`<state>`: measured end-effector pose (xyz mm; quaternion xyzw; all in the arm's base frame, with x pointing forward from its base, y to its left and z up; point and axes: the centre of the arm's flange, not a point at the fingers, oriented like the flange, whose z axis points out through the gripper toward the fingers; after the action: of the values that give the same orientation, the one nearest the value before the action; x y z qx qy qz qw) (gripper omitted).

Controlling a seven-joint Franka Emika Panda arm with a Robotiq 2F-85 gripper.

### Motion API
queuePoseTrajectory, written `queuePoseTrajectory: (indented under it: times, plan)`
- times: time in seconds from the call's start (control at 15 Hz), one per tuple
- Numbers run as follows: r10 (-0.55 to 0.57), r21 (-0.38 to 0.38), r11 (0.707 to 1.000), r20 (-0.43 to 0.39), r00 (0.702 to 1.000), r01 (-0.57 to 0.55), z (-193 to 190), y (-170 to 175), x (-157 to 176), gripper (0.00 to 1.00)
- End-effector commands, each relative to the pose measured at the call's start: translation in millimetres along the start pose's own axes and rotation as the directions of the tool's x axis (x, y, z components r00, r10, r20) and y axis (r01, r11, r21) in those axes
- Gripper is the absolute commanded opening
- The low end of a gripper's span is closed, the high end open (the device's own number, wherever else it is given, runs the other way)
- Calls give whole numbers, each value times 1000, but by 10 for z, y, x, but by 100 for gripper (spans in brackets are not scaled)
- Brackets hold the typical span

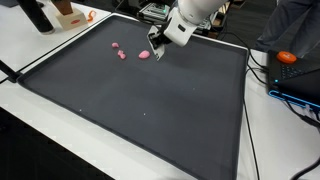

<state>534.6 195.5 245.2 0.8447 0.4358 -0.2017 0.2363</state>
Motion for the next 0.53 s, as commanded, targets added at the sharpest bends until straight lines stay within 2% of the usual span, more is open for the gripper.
queuePoseTrajectory:
  times: [0.0,0.47]
  plan:
    - [-36,-17,999,74,997,38,35,98,179,1]
    - [-20,-5,1000,105,994,20,20,226,246,1]
